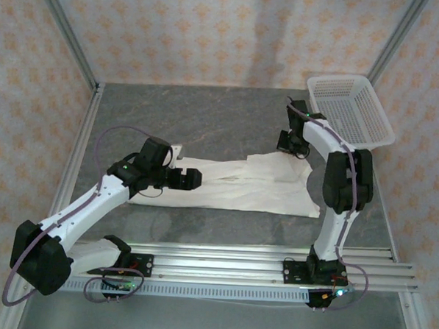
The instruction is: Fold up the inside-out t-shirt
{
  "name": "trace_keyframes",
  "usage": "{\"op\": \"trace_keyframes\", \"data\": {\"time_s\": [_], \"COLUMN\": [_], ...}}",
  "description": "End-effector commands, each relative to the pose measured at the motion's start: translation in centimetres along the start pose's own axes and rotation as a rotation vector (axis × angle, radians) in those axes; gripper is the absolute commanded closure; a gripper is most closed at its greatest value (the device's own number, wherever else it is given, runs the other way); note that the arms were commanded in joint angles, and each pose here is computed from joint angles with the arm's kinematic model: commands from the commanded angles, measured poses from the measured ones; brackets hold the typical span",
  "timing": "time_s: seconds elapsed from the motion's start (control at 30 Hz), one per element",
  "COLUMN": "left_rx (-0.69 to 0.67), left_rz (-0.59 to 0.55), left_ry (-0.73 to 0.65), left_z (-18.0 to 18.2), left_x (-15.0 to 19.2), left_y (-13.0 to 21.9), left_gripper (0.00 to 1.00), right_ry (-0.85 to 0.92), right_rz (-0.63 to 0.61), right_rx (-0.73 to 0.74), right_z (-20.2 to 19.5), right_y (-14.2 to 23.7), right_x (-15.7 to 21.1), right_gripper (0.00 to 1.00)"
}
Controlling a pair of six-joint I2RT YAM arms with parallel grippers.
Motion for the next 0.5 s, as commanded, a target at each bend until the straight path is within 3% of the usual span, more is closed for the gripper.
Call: {"op": "trace_keyframes", "data": {"time_s": [0.0, 0.2, 0.47], "left_rx": [-0.002, -0.008, -0.009], "left_rz": [-0.029, -0.030, -0.009], "left_ry": [-0.027, -0.018, -0.013], "left_z": [-0.3, -0.2, -0.3], "left_x": [-0.5, -0.4, -0.6], "left_y": [-0.2, -0.5, -1.4], "left_gripper": [0.07, 0.07, 0.07], "right_ry": [0.001, -0.067, -0.226], "right_rz": [-0.049, -0.064, -0.049], "right_rx": [-0.011, -0.053, -0.203], "right_z": [0.2, -0.1, 1.0], "right_y": [2.5, 3.3, 2.6], "right_x": [0.1, 4.3, 16.7], "right_gripper": [1.00, 1.00, 1.00]}}
Point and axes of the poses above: each hand's point on the last joint's axis, 136 mm out from that joint toward the fingers, its own y axis back along the fingers, its own z axis along the line the jaws close on, x = y × z, the point moved 4 cm from there along y, back along the fingers, and after that the axes turned 13 degrees about y, right-handed, at the moved point
